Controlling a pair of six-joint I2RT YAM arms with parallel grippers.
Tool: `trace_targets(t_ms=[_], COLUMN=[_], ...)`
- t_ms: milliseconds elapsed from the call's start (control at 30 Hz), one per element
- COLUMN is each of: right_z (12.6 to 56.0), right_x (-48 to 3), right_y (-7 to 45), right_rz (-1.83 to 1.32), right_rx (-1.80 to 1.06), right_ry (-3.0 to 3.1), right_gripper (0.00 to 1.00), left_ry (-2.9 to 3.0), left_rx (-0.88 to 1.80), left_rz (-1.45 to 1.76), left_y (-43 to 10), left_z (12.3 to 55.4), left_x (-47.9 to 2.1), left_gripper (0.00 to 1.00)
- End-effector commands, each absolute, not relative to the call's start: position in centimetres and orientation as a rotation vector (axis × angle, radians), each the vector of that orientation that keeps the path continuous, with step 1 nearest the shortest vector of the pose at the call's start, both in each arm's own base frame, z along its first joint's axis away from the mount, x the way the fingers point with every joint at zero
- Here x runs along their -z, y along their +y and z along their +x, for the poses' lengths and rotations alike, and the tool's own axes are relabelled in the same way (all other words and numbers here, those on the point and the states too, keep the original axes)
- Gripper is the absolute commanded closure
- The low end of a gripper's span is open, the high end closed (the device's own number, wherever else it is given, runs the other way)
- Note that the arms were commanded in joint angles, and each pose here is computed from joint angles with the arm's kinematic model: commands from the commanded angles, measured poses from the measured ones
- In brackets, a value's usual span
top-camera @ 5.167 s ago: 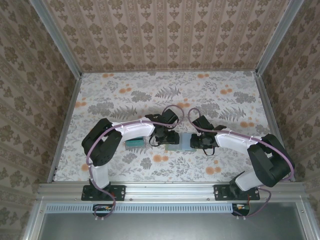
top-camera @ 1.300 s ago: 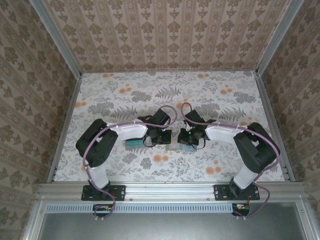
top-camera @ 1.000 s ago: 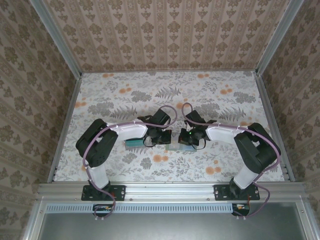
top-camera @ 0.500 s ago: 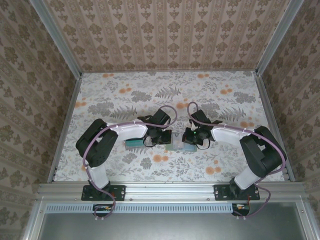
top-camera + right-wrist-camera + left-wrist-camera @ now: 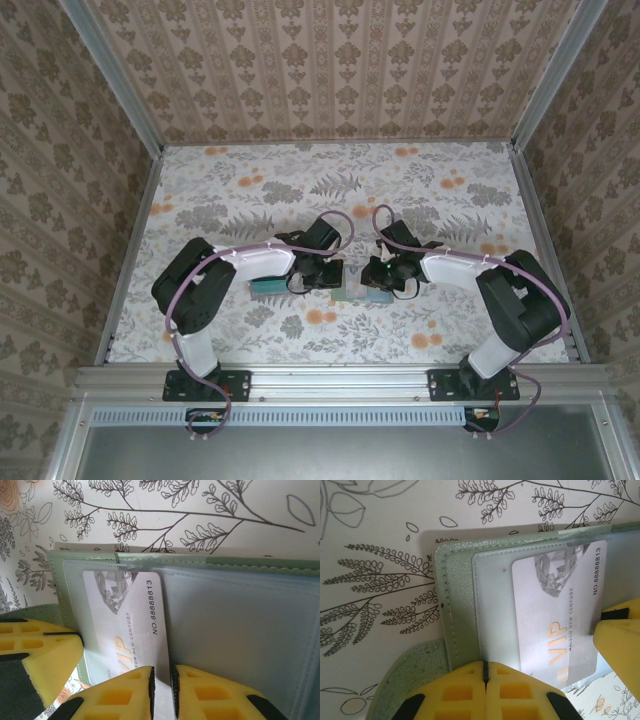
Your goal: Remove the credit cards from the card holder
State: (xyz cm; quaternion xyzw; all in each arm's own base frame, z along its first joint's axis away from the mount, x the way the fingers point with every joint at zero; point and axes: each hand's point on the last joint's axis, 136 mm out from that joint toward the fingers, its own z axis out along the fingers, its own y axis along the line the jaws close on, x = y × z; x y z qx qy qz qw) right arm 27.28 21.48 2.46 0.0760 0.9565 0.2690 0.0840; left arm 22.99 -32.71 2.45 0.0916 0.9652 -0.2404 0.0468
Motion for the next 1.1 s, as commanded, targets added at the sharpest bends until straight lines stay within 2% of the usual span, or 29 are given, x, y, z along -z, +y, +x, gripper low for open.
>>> trace_targets(t_ms=[0,133,333,600,1067], right_z=[27.0,26.8,26.6,25.7,25.7], right_x=[-2.2,-2.0,-1.8,-1.3,-4.0], right_y=[22.0,22.1,21.5,19.6,16.5], right_rz=[0.202,0.197,0.228,0.273,0.292], right_rx=[-0.844,-0.854,-0.816,-0.753,-0.727], right_ry=[2.867,2.872,2.877,2.881,2.805], right_gripper=[0.79,0.80,0.94,0.99,1.00], left_ry=[3.021,3.023,3.025,3.031,3.021], left_rx=[0.650,0.655,0.647,0.615,0.621], left_rz=[0.251,0.252,0.249,0.231,0.242], left_y=[-31.3,-31.5,-31.4,-30.7,-30.7], left_z=[21.7,21.7,21.6,21.8,22.1], left_x=[-0.8,-0.8,-0.8,-0.7,-1.3], left_gripper=[1.00,1.00,1.00,1.00,1.00])
